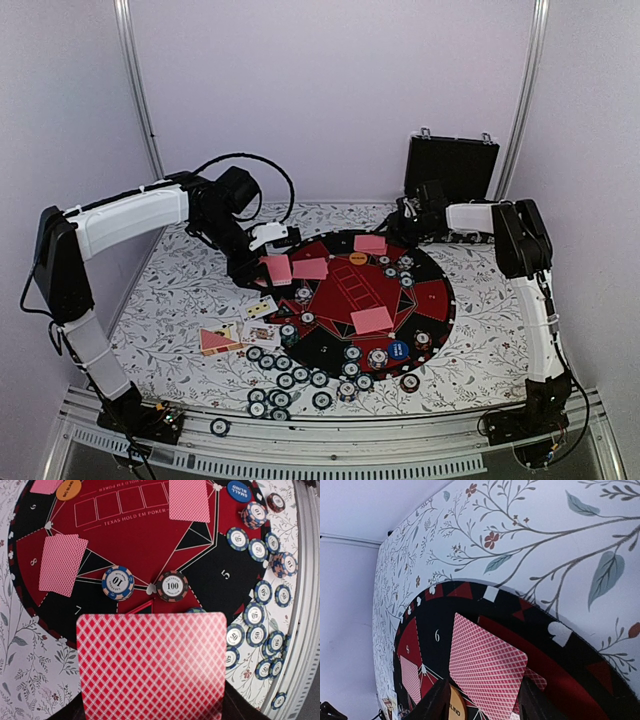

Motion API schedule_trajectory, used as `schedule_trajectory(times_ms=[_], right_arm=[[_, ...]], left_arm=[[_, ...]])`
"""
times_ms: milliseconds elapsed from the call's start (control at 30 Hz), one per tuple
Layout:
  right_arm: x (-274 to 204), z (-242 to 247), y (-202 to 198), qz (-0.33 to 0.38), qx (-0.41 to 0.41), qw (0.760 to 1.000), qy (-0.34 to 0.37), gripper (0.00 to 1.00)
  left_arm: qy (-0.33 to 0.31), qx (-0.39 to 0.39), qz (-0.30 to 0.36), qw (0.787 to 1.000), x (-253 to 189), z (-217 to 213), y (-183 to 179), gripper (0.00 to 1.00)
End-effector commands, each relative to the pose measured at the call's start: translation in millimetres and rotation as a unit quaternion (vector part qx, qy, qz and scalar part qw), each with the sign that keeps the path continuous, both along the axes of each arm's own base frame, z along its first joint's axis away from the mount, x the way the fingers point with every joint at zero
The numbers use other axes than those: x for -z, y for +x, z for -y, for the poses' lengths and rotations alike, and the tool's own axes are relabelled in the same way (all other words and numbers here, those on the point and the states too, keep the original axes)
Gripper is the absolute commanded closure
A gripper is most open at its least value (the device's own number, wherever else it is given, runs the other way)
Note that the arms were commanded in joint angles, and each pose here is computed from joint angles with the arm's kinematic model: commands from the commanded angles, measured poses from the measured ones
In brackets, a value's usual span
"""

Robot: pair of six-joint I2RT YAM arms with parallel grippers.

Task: Distribute texas hold em gaming equipment

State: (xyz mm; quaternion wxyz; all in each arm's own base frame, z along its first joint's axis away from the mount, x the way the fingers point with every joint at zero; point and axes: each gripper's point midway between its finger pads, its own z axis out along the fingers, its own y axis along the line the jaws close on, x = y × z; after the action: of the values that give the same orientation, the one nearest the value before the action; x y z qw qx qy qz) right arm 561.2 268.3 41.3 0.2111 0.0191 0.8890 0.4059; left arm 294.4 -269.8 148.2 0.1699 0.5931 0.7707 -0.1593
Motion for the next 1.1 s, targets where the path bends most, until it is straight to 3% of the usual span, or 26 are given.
schedule_trajectory(times_ms=[0,267,433,667,1067], right_arm=[[-65,12,8,0.065,0.015,0.997,-0.026,0.50],[-119,4,-47,0.107,-0.009,0.994,-0.020,0.41],[-143,-46,-126,0.081,-0.092,0.987,0.102,0.33],[-158,-130,-219,0.023,-0.214,0.957,0.194,0.22],[-146,-201,-251,-0.027,-0.290,0.929,0.231,0.20]], left_arm=[[-0.021,0.002,0.002,1.000,-11,7,-1,0.84],[-0.023,0.006,0.002,1.000,-11,8,-2,0.84],[-0.025,0.009,0.009,1.000,-13,9,0,0.84],[-0.027,0.007,0.006,1.000,-12,11,0,0.84],[-0.034,0.007,0.014,0.999,-19,16,2,0.84]])
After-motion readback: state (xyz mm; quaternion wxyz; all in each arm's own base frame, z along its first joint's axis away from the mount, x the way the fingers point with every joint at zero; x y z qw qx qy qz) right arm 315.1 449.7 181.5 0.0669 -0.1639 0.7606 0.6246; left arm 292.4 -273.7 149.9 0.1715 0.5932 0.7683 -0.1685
